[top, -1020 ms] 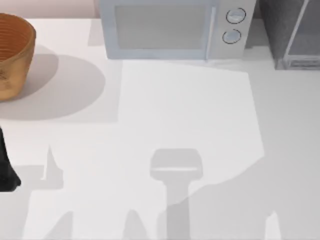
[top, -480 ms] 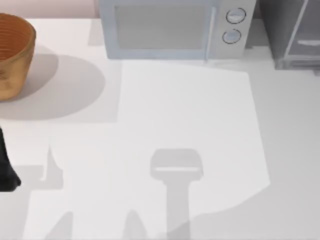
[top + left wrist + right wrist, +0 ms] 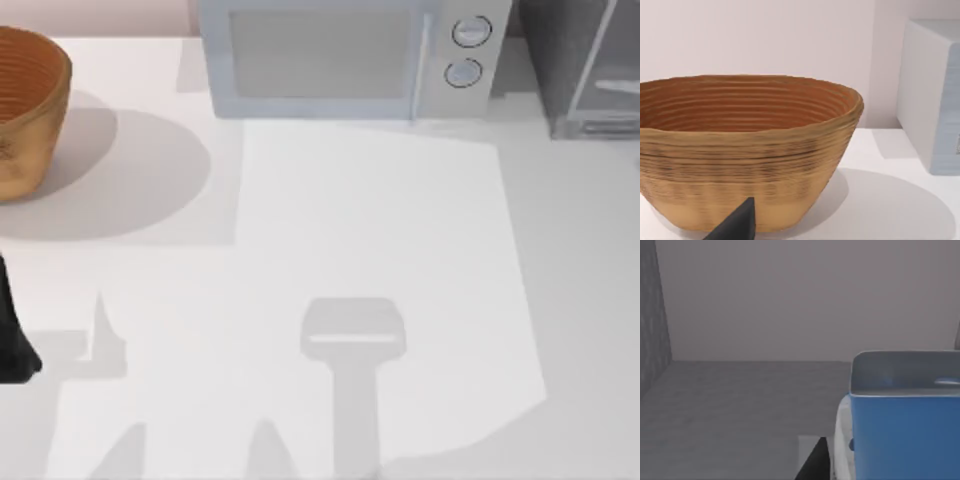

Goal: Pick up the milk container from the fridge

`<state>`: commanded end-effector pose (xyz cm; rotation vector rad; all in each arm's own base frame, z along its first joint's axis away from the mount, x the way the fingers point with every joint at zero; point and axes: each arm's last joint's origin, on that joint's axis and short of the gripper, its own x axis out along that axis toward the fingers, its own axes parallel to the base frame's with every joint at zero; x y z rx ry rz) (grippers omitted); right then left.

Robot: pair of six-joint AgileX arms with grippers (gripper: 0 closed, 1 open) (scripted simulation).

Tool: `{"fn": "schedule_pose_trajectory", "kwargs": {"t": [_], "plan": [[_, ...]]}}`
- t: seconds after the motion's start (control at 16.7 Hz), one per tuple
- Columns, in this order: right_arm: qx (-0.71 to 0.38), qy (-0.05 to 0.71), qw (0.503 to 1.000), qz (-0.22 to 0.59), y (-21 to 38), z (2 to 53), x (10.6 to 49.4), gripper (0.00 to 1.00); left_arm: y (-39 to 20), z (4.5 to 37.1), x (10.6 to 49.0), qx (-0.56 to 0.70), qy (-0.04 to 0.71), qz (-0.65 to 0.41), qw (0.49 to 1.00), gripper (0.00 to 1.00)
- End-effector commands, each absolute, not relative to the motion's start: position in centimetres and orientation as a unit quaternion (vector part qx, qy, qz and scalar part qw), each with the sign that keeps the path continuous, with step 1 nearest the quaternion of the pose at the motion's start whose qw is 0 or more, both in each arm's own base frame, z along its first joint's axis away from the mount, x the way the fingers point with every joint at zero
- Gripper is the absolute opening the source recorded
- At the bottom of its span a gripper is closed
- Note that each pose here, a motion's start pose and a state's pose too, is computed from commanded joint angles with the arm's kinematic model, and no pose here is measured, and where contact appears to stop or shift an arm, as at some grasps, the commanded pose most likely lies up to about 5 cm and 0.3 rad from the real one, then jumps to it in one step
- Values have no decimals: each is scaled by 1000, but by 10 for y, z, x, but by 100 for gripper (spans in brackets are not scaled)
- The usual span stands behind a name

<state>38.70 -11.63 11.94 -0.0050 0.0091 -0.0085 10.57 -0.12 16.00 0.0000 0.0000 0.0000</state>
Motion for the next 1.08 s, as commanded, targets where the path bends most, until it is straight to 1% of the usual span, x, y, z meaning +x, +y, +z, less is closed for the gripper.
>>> {"fn": "schedule_pose_trajectory", "kwargs": {"t": [0.12, 0.3, 0.42, 0.54, 0.66, 0.84, 0.96, 1.08], "plan": [[-3, 4, 1000, -4, -115, 122, 386, 0, -1, 160, 106, 0, 0, 0, 1000, 100], [-5, 1, 1000, -1, -106, 143, 378, 0, -1, 160, 106, 0, 0, 0, 1000, 100], [-7, -1, 1000, 0, -95, 165, 366, 0, -1, 160, 106, 0, 0, 0, 1000, 100], [-8, -4, 1000, 0, -81, 192, 345, 0, -1, 160, 106, 0, 0, 0, 1000, 100], [-9, -9, 1000, 0, -65, 219, 314, 0, -1, 160, 106, 0, 0, 0, 1000, 100], [-10, -25, 1000, -1, -41, 250, 252, 0, -1, 160, 106, 0, 0, 0, 1000, 100], [-9, -36, 999, -2, -27, 255, 206, 0, -1, 160, 106, 0, 0, 0, 1000, 100], [-7, -40, 999, -2, -17, 245, 167, 0, -1, 160, 106, 0, 0, 0, 1000, 100]]}}
